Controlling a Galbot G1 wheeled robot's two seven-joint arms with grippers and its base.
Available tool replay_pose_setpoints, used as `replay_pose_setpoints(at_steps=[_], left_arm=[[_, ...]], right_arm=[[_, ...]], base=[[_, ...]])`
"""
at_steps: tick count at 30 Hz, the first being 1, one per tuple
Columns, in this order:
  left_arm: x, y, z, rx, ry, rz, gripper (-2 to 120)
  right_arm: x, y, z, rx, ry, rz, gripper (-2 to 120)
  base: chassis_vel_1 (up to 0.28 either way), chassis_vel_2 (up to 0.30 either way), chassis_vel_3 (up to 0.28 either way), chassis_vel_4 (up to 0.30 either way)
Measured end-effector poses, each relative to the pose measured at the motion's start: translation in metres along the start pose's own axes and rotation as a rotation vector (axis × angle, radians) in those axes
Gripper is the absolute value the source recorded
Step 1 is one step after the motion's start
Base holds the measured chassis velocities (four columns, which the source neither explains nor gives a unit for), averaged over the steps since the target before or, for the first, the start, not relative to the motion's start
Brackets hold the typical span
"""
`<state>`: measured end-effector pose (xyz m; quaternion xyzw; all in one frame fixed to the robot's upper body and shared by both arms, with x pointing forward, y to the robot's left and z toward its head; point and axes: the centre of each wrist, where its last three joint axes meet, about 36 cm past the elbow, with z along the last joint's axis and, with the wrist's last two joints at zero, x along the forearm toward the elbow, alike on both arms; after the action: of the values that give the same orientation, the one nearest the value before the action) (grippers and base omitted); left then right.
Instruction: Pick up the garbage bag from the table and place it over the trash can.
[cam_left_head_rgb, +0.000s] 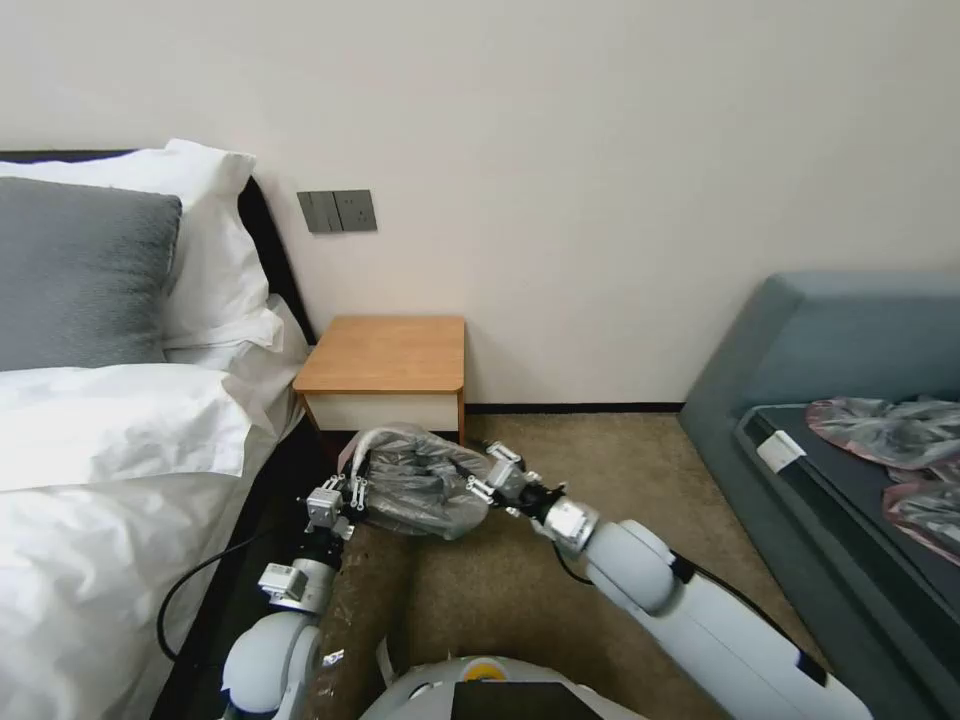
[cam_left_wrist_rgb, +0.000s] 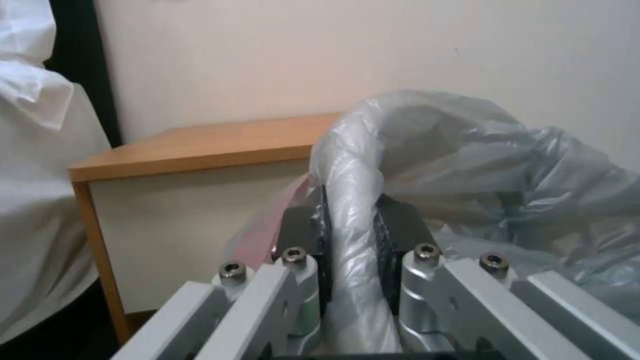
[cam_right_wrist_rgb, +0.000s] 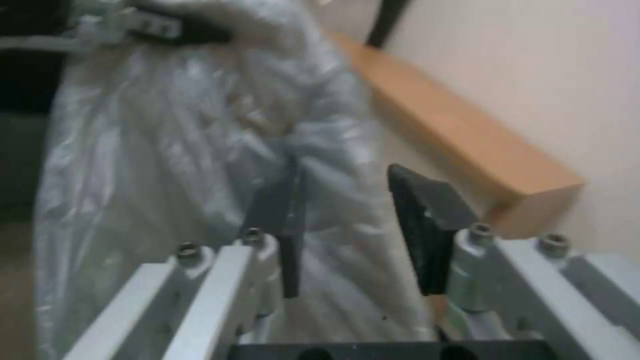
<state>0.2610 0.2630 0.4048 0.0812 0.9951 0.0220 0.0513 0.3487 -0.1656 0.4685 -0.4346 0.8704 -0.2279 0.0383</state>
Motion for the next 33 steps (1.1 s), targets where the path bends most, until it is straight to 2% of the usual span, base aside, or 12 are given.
replay_pose_setpoints(at_steps=[1, 2, 4, 5, 7, 8, 9, 20, 25, 33], left_arm=[[-0.001, 0.000, 0.000, -0.003, -0.001, 0.000, 9], [-0.001, 0.000, 0.000, -0.003, -0.001, 0.000, 9], [-0.001, -0.001, 0.000, -0.007, 0.000, 0.001, 9], [-0.001, -0.001, 0.000, -0.007, 0.000, 0.001, 9], [-0.001, -0.003, 0.002, -0.012, 0.004, 0.009, 9], [-0.001, -0.003, 0.002, -0.012, 0.004, 0.009, 9], [-0.002, -0.004, 0.002, -0.014, 0.006, 0.016, 9], [-0.001, -0.013, 0.005, -0.040, 0.000, 0.055, 9], [0.000, -0.020, 0.000, -0.073, -0.019, 0.090, 9], [0.002, -0.031, -0.010, -0.135, -0.046, 0.131, 9]], right_arm=[[-0.003, 0.002, 0.000, -0.010, 0.010, -0.022, 26], [-0.003, 0.002, 0.000, -0.010, 0.010, -0.022, 26], [-0.008, 0.005, 0.002, -0.037, 0.033, -0.058, 17], [-0.008, 0.005, 0.002, -0.037, 0.033, -0.058, 17], [-0.014, 0.005, 0.006, -0.052, 0.054, -0.077, 5], [-0.014, 0.005, 0.006, -0.052, 0.054, -0.077, 5], [-0.018, 0.005, 0.007, -0.065, 0.064, -0.088, 0], [-0.049, -0.002, 0.015, -0.069, 0.133, -0.143, 0], [-0.070, -0.005, 0.020, -0.049, 0.165, -0.171, 0], [-0.102, 0.001, 0.036, -0.022, 0.229, -0.209, 0]], base=[[0.000, 0.000, 0.000, 0.000], [0.000, 0.000, 0.000, 0.000], [0.000, 0.000, 0.000, 0.000], [0.000, 0.000, 0.000, 0.000], [0.000, 0.000, 0.000, 0.000], [0.000, 0.000, 0.000, 0.000], [0.000, 0.000, 0.000, 0.000], [0.000, 0.000, 0.000, 0.000], [0.000, 0.000, 0.000, 0.000], [0.000, 0.000, 0.000, 0.000]])
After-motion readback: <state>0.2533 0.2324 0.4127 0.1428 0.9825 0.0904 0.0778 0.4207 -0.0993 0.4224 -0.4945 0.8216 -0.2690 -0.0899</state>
